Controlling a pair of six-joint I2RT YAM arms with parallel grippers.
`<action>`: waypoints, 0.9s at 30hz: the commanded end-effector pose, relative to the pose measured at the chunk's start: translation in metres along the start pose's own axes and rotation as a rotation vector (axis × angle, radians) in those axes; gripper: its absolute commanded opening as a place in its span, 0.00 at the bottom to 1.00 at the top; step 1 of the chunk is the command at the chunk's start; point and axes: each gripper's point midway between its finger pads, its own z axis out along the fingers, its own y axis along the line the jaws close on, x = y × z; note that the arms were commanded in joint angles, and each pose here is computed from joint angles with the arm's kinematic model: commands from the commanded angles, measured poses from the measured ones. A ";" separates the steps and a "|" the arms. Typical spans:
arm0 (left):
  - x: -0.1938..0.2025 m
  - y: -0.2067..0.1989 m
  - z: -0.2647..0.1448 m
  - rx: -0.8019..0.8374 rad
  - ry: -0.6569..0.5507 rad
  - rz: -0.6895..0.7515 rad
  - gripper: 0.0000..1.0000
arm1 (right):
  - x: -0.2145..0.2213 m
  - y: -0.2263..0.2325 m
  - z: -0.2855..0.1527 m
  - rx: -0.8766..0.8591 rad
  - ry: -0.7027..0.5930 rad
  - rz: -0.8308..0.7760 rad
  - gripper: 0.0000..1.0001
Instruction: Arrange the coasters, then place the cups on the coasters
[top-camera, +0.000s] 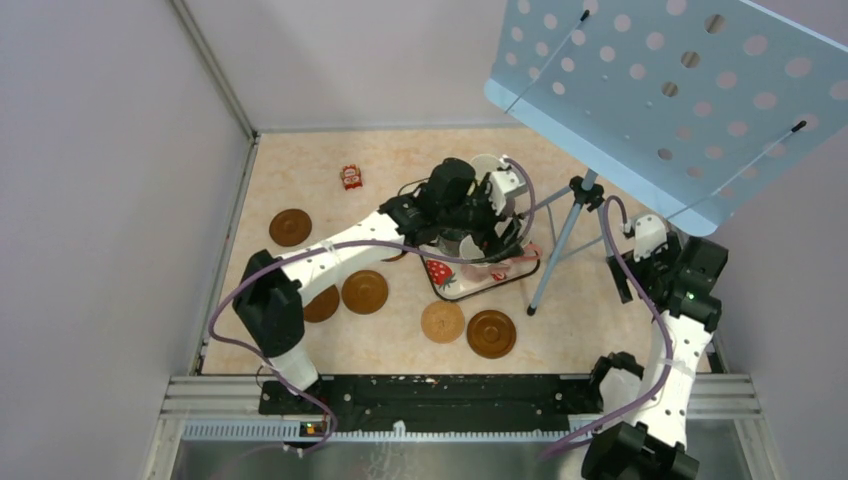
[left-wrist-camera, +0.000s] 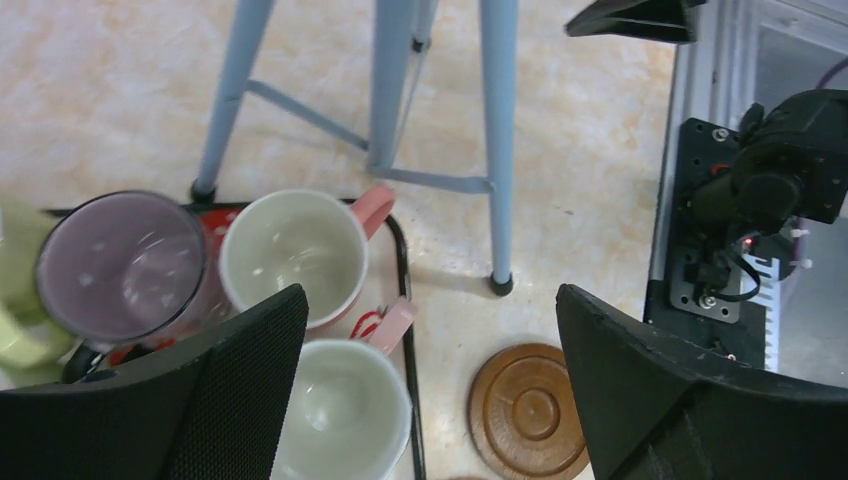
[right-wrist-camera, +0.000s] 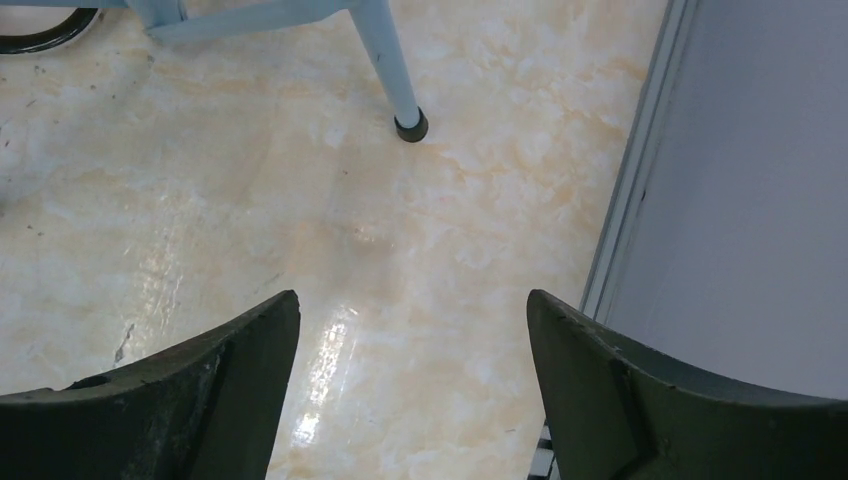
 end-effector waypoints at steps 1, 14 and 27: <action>-0.017 -0.023 0.026 0.116 -0.099 0.021 0.99 | -0.021 -0.007 0.012 0.000 -0.106 -0.032 0.82; -0.013 -0.045 0.069 0.207 -0.163 0.075 0.99 | -0.058 -0.004 0.031 -0.133 -0.262 -0.049 0.81; -0.011 -0.040 0.095 0.207 -0.172 0.087 0.99 | -0.076 -0.020 0.048 -0.152 -0.348 -0.062 0.80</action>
